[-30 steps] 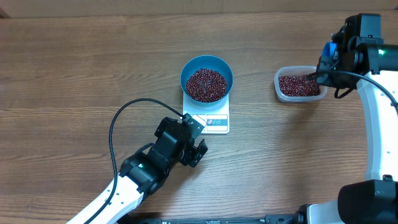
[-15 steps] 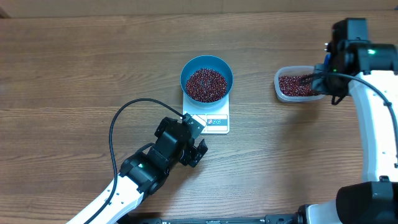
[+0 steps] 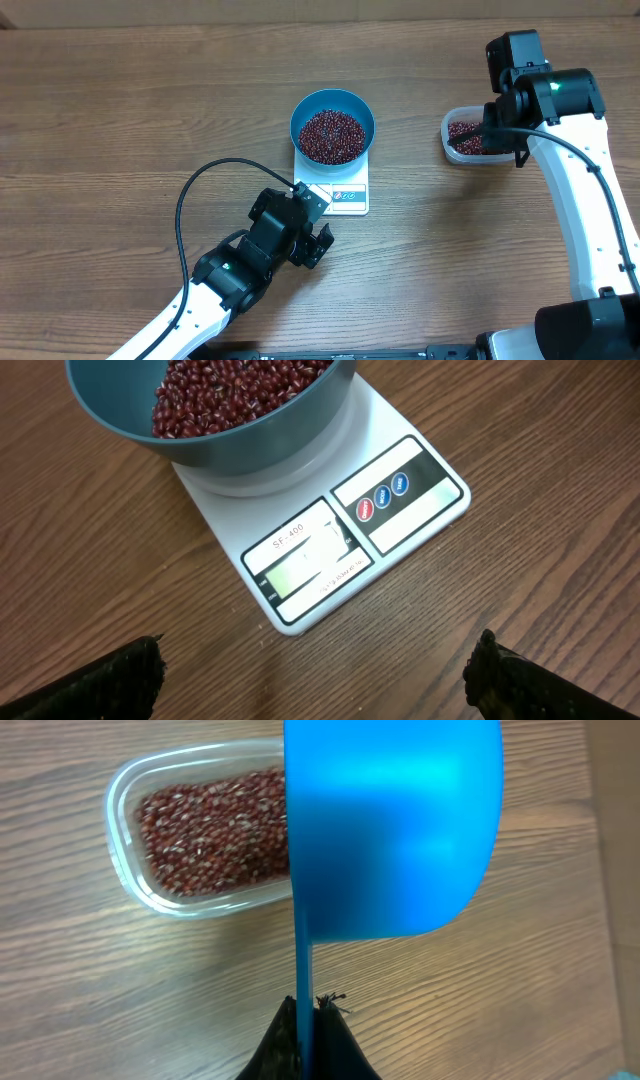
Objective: Scoop item into bowl and weigh 150g on scale
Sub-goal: 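Lower the blue scoop into the tub and release it, right gripper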
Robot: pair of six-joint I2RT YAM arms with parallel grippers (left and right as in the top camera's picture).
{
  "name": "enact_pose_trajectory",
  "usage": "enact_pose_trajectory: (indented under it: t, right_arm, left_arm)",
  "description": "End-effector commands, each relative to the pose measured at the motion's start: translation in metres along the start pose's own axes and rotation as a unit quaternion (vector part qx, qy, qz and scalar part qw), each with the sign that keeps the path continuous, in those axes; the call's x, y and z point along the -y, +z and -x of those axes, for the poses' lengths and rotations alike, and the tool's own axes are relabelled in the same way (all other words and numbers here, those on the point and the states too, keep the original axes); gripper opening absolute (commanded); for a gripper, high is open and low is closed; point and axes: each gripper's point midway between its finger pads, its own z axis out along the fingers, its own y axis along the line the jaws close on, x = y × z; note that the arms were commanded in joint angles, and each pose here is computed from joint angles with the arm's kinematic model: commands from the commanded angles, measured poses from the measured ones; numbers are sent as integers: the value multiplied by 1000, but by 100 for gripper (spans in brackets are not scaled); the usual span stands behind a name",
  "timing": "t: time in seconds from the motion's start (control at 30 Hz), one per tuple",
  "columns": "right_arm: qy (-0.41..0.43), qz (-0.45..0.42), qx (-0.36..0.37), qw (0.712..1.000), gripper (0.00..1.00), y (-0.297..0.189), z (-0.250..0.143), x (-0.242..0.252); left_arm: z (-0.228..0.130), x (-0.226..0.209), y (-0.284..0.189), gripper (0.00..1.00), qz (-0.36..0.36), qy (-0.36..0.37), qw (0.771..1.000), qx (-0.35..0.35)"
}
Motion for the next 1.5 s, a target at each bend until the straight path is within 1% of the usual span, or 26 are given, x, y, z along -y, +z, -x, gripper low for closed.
enact_pose_trajectory:
  t: [0.0,0.07,0.13,0.23,0.3,0.43,0.73,0.93,1.13,1.23,1.27,1.47]
  right_arm:
    - [47,-21,38,998,4,-13,14,12]
    - [82,-9,45,996,4,-14,18,9]
    - [127,28,44,991,4,-13,21,-3]
    - [187,85,25,978,4,-12,21,-23]
    - [223,99,12,970,4,-10,20,-28]
    - [286,95,-4,953,4,0,18,-31]
    - [416,79,-47,905,4,24,-1,-40]
    - [424,144,-62,892,4,39,3,-71]
    - [426,170,-59,887,4,66,-1,-91]
    - [426,195,-54,882,4,71,3,-101]
    - [427,196,-52,881,5,71,4,-101]
    - [429,201,-44,880,29,71,8,-102]
  left_arm:
    - [-1,-1,-1,100,1,4,1000,1]
    - [-1,-1,-1,100,1,4,1000,1]
    - [-1,-1,-1,99,1,4,1000,1]
    - [-1,-1,-1,99,1,4,1000,1]
    - [-1,-1,-1,100,1,4,1000,1]
    - [-1,-1,-1,100,1,4,1000,1]
    - [-1,-1,-1,100,1,4,1000,1]
    - [-1,-1,-1,99,1,4,1000,1]
    - [-1,-1,-1,100,1,4,1000,1]
    - [-1,-1,-1,99,1,4,1000,1]
    - [-1,-1,-1,100,1,4,1000,1]
    - [-1,-1,-1,99,1,4,1000,1]
